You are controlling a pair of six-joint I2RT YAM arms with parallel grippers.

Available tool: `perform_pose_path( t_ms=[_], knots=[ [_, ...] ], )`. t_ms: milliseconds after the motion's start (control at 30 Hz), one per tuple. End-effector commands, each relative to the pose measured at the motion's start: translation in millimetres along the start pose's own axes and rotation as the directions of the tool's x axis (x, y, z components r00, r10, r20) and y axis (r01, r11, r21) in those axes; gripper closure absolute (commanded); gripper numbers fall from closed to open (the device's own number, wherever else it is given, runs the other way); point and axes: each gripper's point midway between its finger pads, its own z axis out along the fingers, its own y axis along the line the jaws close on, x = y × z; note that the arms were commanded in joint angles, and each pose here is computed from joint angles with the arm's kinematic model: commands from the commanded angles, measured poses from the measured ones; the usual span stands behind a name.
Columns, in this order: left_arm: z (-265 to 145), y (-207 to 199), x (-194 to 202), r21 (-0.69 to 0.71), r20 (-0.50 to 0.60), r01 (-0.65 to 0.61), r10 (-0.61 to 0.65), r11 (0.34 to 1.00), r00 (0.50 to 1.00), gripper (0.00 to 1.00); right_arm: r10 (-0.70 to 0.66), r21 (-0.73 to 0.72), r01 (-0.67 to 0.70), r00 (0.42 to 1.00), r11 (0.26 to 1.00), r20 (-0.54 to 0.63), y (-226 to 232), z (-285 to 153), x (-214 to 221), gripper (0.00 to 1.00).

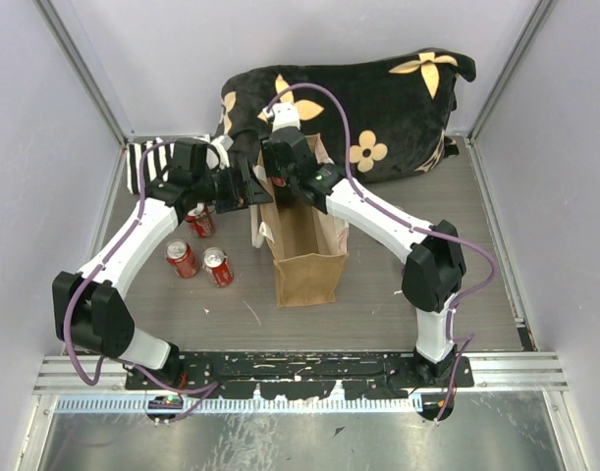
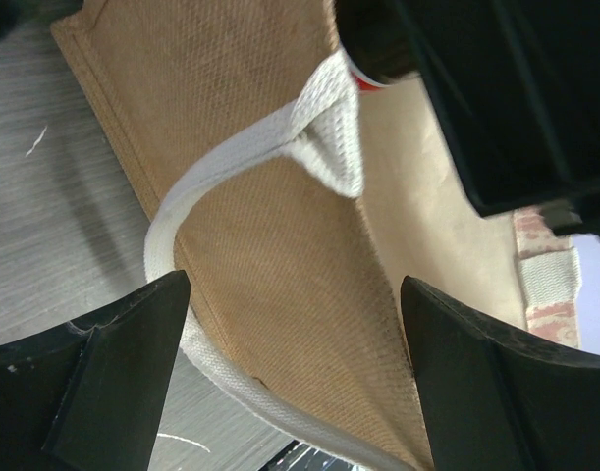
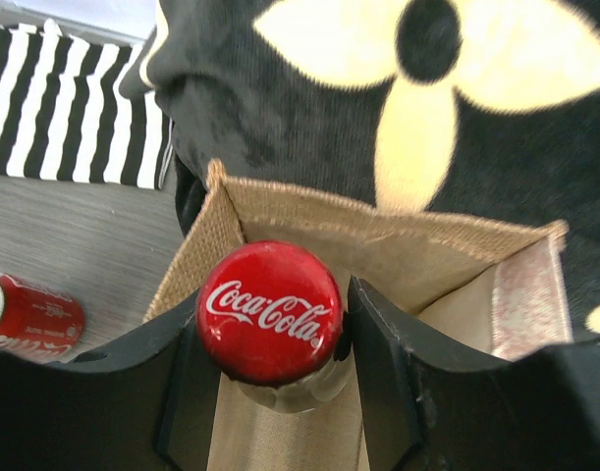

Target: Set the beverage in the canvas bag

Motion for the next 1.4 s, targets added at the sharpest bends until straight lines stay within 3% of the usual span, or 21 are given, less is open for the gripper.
perform_pose_path(
  t_ms=[0, 633, 1367],
  knots=[
    [-5.0, 1.7, 8.9, 0.007, 0.011, -0.039, 0.039, 0.999, 0.999, 0.05, 0.193, -0.086, -0.175, 0.933, 0.981, 0.302, -0.8, -30.9, -94.0, 0.99],
    [-11.9, 11.0, 31.2, -0.004, -0.023, -0.051, 0.051, 0.999, 0.998, 0.05, 0.279, -0.115, -0.255, 0.901, 0.960, 0.331, -19.8, -7.9, -65.4, 0.99],
    [-5.7, 12.0, 31.6, 0.010, -0.034, -0.055, 0.055, 0.998, 0.998, 0.06, 0.286, -0.184, -0.242, 0.920, 0.953, 0.269, 3.7, 13.8, -43.9, 0.99]
  ],
)
